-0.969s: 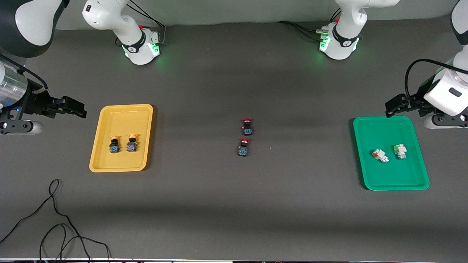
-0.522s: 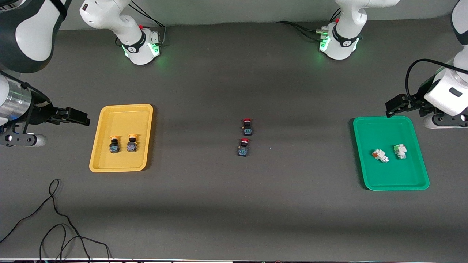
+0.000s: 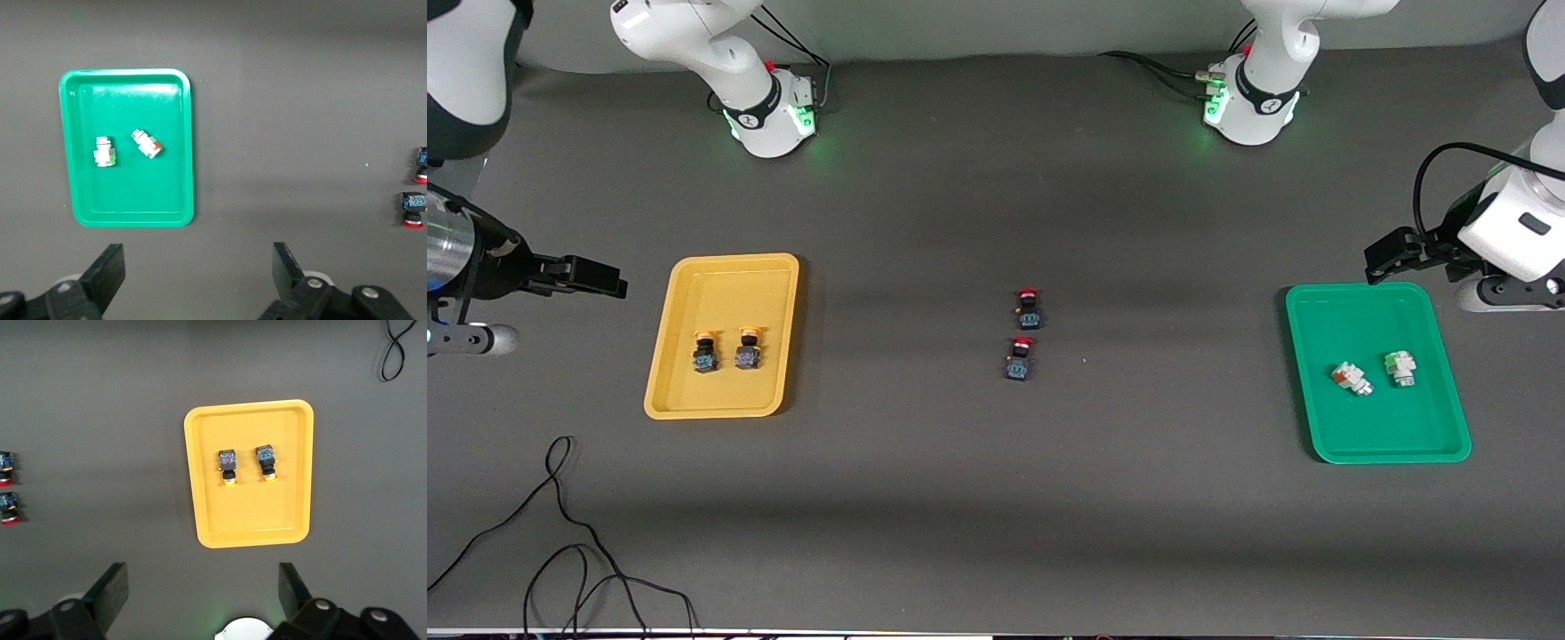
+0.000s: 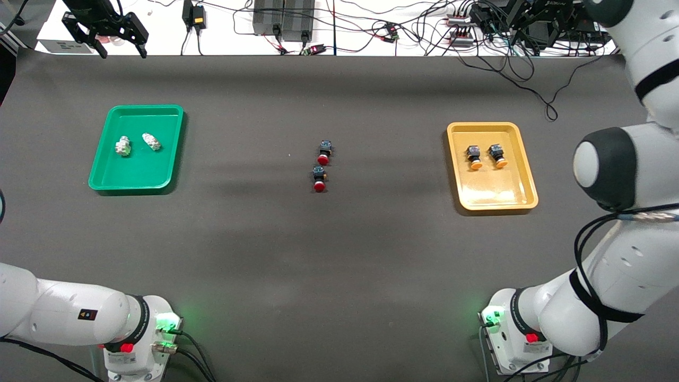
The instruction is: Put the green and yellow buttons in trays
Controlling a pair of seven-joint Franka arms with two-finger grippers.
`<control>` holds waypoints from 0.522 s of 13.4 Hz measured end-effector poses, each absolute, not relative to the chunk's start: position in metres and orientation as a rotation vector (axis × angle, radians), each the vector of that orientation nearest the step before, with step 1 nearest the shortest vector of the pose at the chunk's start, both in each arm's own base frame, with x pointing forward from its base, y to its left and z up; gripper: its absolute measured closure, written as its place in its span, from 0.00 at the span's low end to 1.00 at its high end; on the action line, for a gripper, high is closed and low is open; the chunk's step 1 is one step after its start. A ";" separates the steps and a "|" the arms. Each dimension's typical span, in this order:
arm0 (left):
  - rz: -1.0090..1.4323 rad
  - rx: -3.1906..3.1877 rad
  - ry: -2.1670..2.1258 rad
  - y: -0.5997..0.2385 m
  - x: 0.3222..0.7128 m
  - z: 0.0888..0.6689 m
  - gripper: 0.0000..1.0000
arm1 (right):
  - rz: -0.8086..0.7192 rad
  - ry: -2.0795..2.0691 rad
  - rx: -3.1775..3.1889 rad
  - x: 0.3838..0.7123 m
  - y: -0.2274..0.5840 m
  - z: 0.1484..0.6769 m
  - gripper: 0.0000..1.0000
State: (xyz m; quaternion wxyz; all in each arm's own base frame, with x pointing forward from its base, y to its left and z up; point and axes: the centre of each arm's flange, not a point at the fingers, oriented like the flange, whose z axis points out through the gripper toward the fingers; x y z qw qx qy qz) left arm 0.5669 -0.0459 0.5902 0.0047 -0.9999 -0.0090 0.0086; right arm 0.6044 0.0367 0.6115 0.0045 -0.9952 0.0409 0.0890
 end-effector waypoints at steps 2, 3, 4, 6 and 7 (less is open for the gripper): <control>0.028 -3.132 -0.028 -0.046 0.567 0.590 0.01 | 0.277 0.126 -3.119 0.602 0.036 0.615 0.00; 0.029 -3.132 -0.028 -0.046 0.567 0.590 0.01 | 0.277 0.121 -3.118 0.602 0.037 0.616 0.00; 0.029 -3.132 -0.028 -0.046 0.567 0.590 0.01 | 0.280 0.115 -3.121 0.601 0.038 0.616 0.00; 0.031 -3.131 -0.028 -0.046 0.567 0.590 0.01 | 0.281 0.103 -3.131 0.597 0.039 0.617 0.00; 0.031 -3.131 -0.028 -0.046 0.567 0.590 0.01 | 0.278 0.099 -3.131 0.593 0.039 0.618 0.00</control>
